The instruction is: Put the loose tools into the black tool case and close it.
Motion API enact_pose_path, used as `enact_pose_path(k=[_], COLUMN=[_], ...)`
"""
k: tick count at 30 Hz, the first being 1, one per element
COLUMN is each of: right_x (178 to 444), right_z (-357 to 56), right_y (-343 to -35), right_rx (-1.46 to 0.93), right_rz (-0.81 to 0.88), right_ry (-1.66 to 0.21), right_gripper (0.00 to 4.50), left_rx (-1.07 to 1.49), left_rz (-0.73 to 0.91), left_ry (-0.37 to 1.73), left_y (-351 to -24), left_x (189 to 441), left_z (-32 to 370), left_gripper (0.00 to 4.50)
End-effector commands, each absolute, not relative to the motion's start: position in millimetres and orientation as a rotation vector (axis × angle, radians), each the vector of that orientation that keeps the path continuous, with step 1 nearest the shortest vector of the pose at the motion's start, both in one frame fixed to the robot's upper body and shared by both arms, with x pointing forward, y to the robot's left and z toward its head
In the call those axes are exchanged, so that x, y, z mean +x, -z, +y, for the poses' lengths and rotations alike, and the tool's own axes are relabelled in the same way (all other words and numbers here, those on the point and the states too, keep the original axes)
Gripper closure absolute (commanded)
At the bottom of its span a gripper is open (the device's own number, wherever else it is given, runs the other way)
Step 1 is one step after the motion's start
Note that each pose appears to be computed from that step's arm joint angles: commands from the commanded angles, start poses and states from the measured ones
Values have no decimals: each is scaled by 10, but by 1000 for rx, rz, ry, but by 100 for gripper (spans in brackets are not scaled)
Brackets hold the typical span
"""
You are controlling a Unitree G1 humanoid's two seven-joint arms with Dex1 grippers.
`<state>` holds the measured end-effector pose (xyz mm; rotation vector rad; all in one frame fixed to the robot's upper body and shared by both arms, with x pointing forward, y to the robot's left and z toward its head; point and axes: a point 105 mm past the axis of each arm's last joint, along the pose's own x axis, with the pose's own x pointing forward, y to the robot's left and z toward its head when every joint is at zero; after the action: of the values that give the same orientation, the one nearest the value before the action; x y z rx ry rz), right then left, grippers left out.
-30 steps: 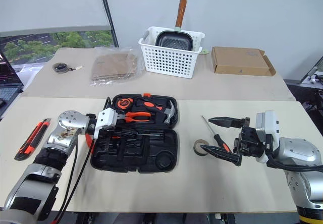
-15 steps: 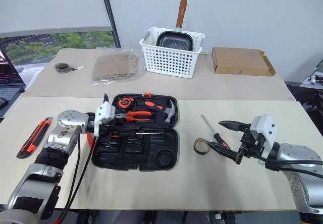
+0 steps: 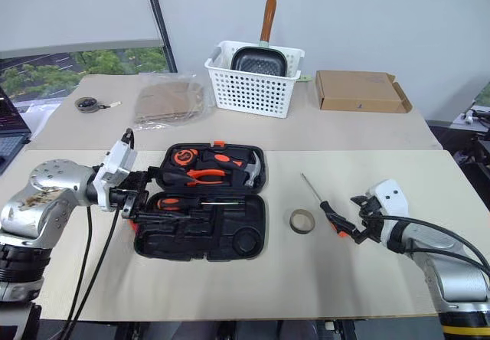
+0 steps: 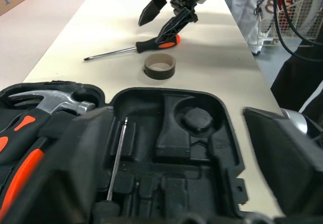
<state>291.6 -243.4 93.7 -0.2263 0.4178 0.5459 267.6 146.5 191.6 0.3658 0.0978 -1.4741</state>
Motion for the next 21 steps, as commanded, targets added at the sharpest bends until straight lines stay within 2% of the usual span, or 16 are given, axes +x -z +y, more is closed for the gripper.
enact_pose_path(k=[1, 4, 12, 17, 19, 21], right_x=[2929, 2930, 2974, 3128, 3182, 3215], right_z=[-2432, -2445, -2478, -2427, -2299, -2034], right_y=[-895, -812, -849, -1173, -1326, -1506], right_rx=[-251, -264, -252, -312, -354, -399], right_rz=[469, 517, 496, 362, 312, 237], right_ry=[-547, -544, -503, -520, -592, -741], right_gripper=[0, 67, 336, 346, 346, 346], left_rx=[391, 392, 380, 355, 339, 327], left_rz=[52, 49, 35, 21, 30, 47], left_ry=[1459, 1452, 1442, 1378, 1352, 1314], left_y=[-2067, -2083, -2112, -2148, -2148, -2138], left_x=[2624, 2611, 2610, 2638, 2617, 2584], left_z=[1457, 1455, 1444, 1508, 1561, 1638], left_gripper=[3, 0, 0, 0, 0, 0])
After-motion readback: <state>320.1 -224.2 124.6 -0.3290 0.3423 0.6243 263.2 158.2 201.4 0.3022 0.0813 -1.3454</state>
